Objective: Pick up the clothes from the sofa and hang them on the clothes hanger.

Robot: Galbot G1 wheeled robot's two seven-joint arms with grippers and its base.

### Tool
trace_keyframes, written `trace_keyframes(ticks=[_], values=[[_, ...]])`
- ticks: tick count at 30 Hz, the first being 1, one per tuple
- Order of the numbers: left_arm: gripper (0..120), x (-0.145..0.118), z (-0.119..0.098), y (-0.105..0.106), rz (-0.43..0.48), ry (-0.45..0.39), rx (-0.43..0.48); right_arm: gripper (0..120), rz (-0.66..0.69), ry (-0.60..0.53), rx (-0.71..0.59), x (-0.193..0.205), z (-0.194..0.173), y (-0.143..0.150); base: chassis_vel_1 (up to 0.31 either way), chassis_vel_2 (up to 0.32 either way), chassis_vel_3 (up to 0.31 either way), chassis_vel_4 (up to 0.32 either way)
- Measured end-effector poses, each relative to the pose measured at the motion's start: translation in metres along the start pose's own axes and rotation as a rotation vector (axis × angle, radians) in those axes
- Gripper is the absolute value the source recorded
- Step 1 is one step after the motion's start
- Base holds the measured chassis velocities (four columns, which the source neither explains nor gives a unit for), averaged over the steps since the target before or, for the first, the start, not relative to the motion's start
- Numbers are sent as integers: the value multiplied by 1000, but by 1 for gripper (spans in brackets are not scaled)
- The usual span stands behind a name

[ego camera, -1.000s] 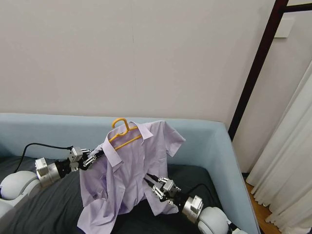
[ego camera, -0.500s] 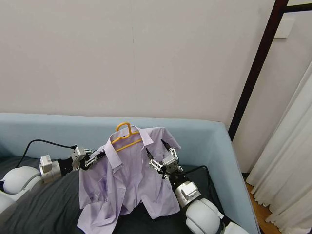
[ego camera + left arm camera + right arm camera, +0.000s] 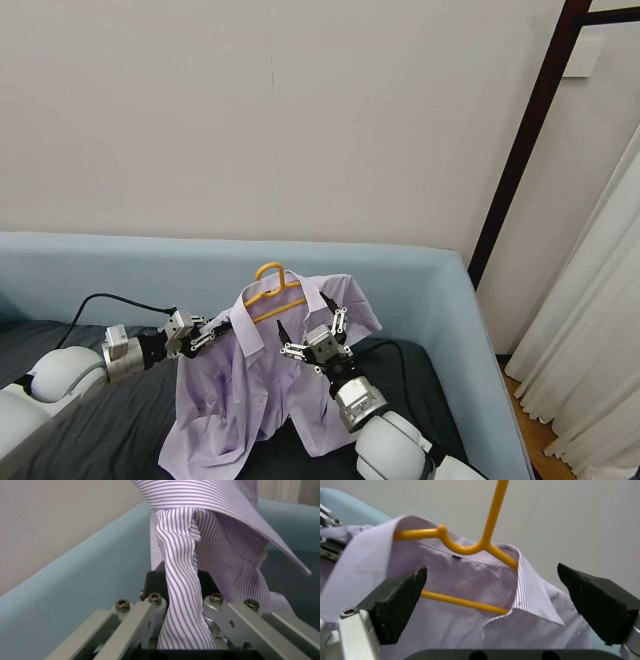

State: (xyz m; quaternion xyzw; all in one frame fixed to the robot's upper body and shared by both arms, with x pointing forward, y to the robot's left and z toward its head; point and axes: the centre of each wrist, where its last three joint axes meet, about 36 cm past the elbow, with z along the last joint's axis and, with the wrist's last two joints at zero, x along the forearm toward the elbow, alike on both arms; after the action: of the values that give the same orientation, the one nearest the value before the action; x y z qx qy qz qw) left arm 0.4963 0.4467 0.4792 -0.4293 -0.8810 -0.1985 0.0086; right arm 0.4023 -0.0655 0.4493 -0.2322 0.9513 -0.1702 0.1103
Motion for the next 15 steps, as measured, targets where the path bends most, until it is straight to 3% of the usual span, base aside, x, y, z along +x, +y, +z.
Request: trace_keyframes(ticks=[3, 15], values=[[7, 0, -1, 1, -1, 0, -3, 91, 24, 8, 28, -6, 4, 0, 0, 0, 0, 0], [7, 1, -1, 2, -3, -2, -6, 46, 62, 17, 118, -13, 17, -3, 0, 0, 0, 0]])
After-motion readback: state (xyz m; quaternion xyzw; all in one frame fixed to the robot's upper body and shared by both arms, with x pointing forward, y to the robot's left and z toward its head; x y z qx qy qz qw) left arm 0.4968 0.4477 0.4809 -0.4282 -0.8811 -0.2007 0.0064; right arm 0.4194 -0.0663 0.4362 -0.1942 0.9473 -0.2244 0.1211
